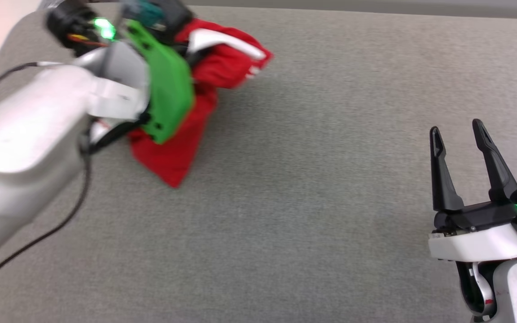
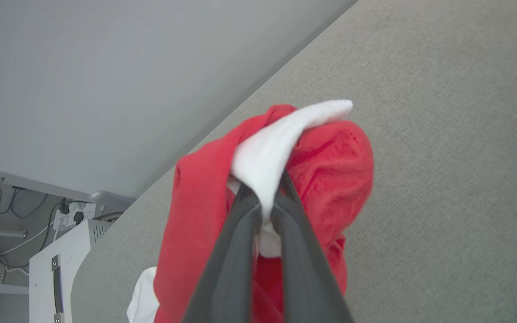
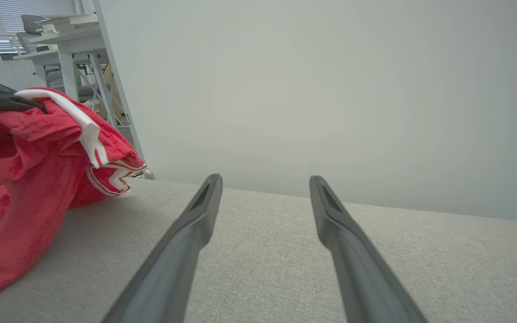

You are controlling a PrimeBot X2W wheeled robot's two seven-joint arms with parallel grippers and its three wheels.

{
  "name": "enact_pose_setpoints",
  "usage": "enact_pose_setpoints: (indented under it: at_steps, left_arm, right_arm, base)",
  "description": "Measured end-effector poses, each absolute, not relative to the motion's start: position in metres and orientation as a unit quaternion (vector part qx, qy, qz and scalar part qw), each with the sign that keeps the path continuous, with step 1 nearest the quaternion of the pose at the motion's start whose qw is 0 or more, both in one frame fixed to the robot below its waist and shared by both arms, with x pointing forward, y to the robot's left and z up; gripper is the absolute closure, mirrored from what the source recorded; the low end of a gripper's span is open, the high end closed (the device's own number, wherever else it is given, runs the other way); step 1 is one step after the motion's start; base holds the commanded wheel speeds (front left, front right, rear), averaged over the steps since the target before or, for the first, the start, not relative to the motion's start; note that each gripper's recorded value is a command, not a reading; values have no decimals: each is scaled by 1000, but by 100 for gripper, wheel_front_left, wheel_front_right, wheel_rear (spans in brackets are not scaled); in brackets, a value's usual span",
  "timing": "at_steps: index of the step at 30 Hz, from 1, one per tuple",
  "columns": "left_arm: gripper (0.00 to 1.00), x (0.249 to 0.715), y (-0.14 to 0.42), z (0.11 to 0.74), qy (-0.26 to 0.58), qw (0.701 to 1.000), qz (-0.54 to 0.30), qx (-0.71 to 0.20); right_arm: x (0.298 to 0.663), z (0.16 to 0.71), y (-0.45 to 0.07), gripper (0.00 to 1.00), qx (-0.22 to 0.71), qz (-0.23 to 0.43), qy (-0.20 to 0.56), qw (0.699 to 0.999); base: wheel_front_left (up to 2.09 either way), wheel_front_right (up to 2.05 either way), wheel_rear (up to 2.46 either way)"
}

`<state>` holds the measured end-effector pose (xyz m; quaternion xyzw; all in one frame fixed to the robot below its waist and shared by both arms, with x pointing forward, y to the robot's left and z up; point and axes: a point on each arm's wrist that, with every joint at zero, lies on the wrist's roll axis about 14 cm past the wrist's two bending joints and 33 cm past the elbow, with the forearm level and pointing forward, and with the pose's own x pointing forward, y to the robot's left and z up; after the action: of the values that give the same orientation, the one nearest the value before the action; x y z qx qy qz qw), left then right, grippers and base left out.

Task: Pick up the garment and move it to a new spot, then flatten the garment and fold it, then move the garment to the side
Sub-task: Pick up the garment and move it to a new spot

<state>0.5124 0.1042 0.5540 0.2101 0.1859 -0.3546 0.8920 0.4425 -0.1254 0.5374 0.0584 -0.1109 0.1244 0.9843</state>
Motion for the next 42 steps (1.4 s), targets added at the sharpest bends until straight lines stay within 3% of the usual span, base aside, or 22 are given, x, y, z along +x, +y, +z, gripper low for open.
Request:
enact_pose_setpoints:
  at_steps: [9,15,20,22,28,29,30,42]
  left_arm:
    - [100,474,-54,550,120,820,-532,172]
    - [100,435,-128,532,111,774,-608,136]
    - [100,379,-160,486,166,729,-654,115]
    - [100,338,-162,438,239,698,-667,105]
    - [100,322,-156,410,275,689,-662,106]
    - [60,323,-156,410,271,692,-661,107]
    - [0,324,-156,411,261,696,-660,109]
    - [0,367,-163,507,37,778,-627,23]
  right_arm:
    - [431,541,-181,0,39,39,-115,992]
    - [427,537,-223,0,12,-23,-108,994]
    - [427,529,-235,0,1,-41,-97,994]
    - [430,521,-237,0,-2,-44,-86,995]
    - [433,517,-235,0,-1,-41,-81,996]
    - [433,517,-235,0,-1,-41,-82,996]
    - [433,517,-234,0,0,-39,-82,996]
    - [412,538,-223,0,0,-25,-102,994]
  base:
    - [0,0,0]
    - [0,0,0]
    - [0,0,0]
    - [0,0,0]
    - [0,0,0]
    - [0,0,0]
    - [0,0,0]
    - [0,0,0]
